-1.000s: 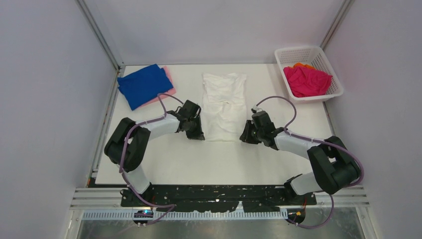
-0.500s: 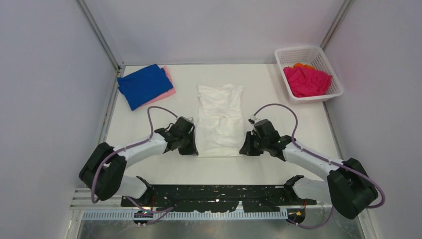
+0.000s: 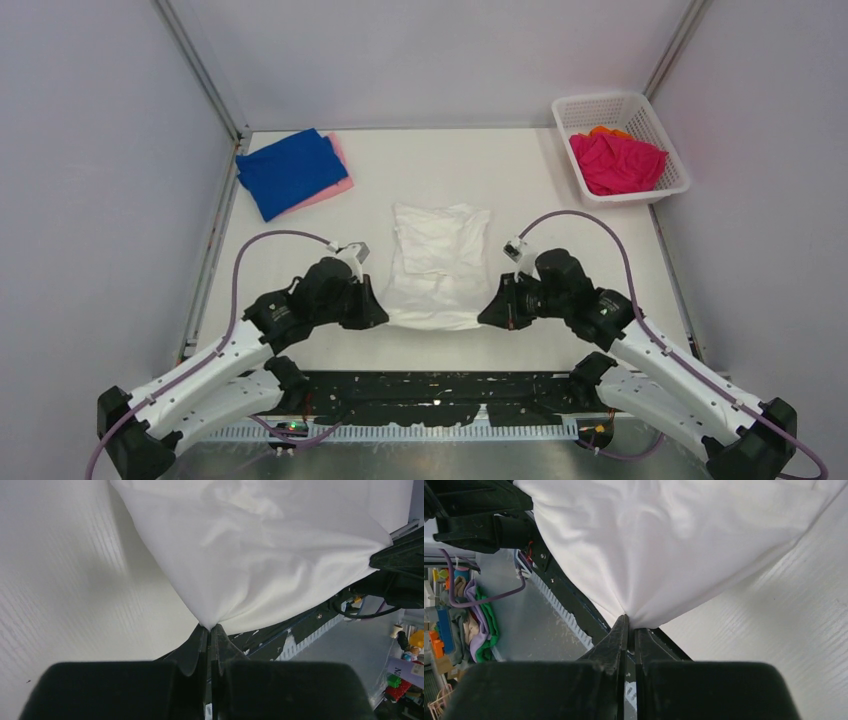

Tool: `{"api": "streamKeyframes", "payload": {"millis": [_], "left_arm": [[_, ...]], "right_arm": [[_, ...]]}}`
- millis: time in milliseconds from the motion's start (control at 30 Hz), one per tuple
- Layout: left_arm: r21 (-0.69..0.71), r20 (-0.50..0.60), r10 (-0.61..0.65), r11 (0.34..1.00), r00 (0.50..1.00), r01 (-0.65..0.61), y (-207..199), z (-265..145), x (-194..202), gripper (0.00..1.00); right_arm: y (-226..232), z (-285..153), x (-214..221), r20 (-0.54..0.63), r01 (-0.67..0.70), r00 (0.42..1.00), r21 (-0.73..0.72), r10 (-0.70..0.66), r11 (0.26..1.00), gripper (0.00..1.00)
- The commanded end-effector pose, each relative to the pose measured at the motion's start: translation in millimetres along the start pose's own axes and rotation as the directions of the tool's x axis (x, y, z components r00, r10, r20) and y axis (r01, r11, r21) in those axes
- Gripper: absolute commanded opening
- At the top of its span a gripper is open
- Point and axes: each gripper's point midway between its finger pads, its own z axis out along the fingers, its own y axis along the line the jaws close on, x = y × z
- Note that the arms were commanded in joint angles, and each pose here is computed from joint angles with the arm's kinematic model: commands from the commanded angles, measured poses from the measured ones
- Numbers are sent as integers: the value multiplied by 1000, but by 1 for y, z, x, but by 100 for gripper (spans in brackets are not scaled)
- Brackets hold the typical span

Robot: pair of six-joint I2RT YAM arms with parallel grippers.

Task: Fold and stack the t-shirts
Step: Fold the long partially folded tshirt into a neat square

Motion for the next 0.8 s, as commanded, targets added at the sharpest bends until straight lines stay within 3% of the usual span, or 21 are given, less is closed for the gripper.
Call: {"api": "streamKeyframes", "payload": {"millis": [0,167,400,767], "left_arm": [[-7,110,26,1000,994,-26,-15,-11,-39,0],[-76,221,4,997,975,13,-18,-11,-91,0],[-179,289,-5,982,957,59,-8,1,-156,0],[-247,282,4,967,960,69,4,43,-235,0]], "right_arm": [[13,-13,-38,94,31,995,27,-34,999,6],[1,-18,-87,228,6,973,103,-30,995,6],[-25,-13,-146,299,-49,954,125,9,991,5],[-79,1,-214,342,-118,938,181,50,976,5]]}}
